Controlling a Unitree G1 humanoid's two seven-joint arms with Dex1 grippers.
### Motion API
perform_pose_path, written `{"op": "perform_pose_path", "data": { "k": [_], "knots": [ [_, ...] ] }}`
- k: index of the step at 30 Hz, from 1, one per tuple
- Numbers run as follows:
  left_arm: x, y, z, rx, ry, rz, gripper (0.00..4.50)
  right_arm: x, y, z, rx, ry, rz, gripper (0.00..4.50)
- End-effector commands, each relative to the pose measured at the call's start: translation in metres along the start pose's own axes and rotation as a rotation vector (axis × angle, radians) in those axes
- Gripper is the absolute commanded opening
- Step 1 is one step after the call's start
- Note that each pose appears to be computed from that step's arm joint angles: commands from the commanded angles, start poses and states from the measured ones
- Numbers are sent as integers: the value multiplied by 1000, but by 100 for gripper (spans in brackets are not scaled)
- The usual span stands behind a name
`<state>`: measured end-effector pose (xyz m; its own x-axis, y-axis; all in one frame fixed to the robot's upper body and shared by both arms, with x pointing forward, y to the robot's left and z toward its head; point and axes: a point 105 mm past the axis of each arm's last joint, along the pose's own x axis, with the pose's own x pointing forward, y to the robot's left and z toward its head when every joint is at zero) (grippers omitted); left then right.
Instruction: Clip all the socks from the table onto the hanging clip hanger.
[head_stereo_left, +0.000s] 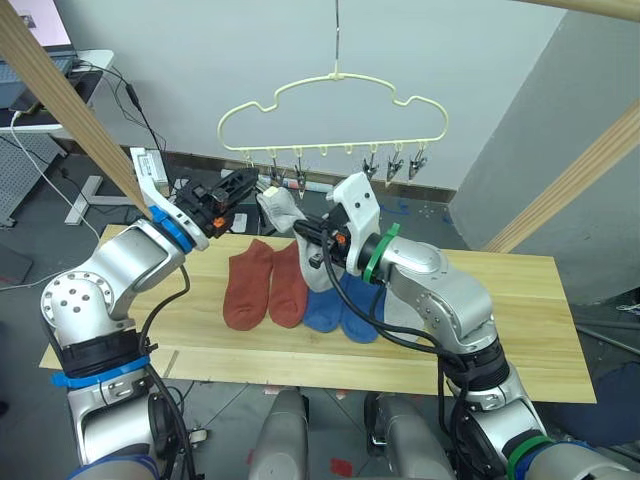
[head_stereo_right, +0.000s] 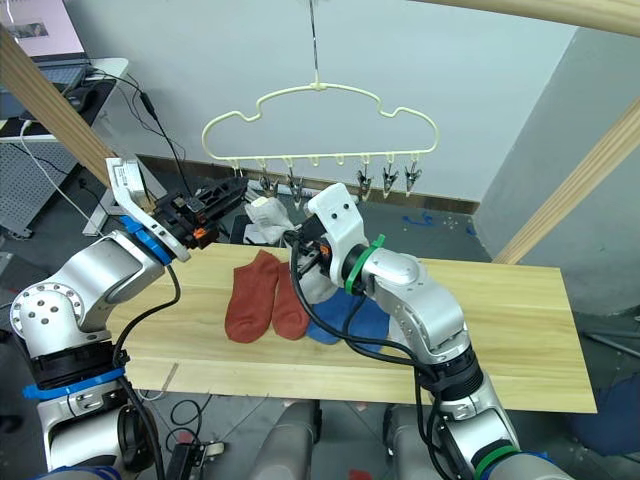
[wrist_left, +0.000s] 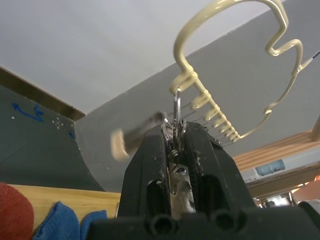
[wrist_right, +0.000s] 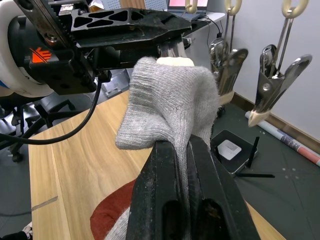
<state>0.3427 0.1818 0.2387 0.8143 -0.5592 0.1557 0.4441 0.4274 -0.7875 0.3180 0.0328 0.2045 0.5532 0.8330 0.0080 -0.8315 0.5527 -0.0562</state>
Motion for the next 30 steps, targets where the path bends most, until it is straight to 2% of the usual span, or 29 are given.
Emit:
{"op": "perform_pose_path", "data": {
  "k": [1,13,16,18,21,26,28,30],
  "knots": [
    [-3,-10,3,25,-14,-37,17,-1,5,22,-22,-72,14,4],
    [-3,-19,3,59,-16,-70,17,14,8,3,-27,-13,11,4],
    [-4,-19,4,116,-30,-61,17,16,6,4,-30,-15,6,4],
    [-6,-18,5,116,-39,-57,88,16,6,4,-31,-20,3,0],
    [-8,-19,6,108,-47,-69,163,17,6,4,-26,-24,3,0],
    [-11,-14,9,133,-49,-30,319,19,8,6,-13,-35,9,0],
    [-15,-6,10,206,-35,37,380,21,9,6,-8,-39,12,0],
    [-22,7,12,390,-14,177,445,23,10,5,-2,-40,11,0]
  ]
}}
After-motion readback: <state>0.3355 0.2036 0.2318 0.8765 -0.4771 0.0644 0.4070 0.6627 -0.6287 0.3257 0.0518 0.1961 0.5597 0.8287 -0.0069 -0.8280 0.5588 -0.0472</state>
